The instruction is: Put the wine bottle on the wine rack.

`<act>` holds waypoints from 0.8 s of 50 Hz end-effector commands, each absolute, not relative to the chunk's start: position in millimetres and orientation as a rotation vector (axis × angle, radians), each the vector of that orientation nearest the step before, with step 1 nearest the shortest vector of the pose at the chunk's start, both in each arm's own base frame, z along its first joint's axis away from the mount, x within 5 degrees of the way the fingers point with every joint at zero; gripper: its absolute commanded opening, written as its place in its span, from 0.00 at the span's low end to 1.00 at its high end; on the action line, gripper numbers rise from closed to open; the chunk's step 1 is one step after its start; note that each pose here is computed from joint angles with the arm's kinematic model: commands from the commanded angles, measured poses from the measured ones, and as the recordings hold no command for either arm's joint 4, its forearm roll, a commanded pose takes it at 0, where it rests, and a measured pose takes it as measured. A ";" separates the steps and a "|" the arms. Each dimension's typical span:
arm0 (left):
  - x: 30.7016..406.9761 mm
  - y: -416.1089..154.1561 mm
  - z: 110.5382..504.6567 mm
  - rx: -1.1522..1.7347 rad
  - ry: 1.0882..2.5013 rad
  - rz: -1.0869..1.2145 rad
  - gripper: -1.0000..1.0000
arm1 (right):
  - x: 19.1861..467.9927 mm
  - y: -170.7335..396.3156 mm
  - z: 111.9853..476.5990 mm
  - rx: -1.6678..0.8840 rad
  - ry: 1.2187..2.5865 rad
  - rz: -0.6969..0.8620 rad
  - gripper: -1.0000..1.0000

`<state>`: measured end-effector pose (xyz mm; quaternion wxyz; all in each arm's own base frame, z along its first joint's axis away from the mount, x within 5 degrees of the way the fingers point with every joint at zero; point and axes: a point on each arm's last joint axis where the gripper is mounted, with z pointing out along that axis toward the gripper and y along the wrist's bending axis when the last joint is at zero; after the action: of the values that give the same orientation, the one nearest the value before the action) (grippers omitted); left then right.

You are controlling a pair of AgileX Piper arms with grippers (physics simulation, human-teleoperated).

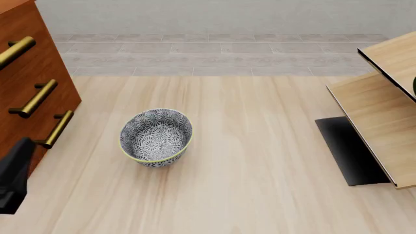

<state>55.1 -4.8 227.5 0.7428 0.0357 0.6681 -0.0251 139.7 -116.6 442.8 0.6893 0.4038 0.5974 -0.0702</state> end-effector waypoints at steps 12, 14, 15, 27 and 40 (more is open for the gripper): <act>47.7 -4.4 247.8 0.108 1.459 -0.029 1.00 | 118.5 -88.2 449.2 0.822 1.338 -0.139 1.00; 47.2 -4.3 249.6 0.106 1.459 -0.028 1.00 | 116.6 -85.4 447.5 0.820 1.341 -0.131 1.00; 47.2 -4.3 249.6 0.106 1.459 -0.028 1.00 | 116.6 -85.4 447.4 0.820 1.341 -0.131 1.00; 45.6 -3.5 254.4 0.110 1.460 -0.004 1.00 | 106.3 -72.5 443.6 0.773 1.350 -0.124 1.00; 46.3 -3.5 251.9 0.102 1.464 -0.008 1.00 | 86.4 -53.2 431.4 0.697 1.365 -0.126 1.00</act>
<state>46.7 -3.6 251.0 0.7430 0.0479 0.6675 -0.0044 100.7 -66.3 437.4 0.7121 0.3379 0.6129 -0.0558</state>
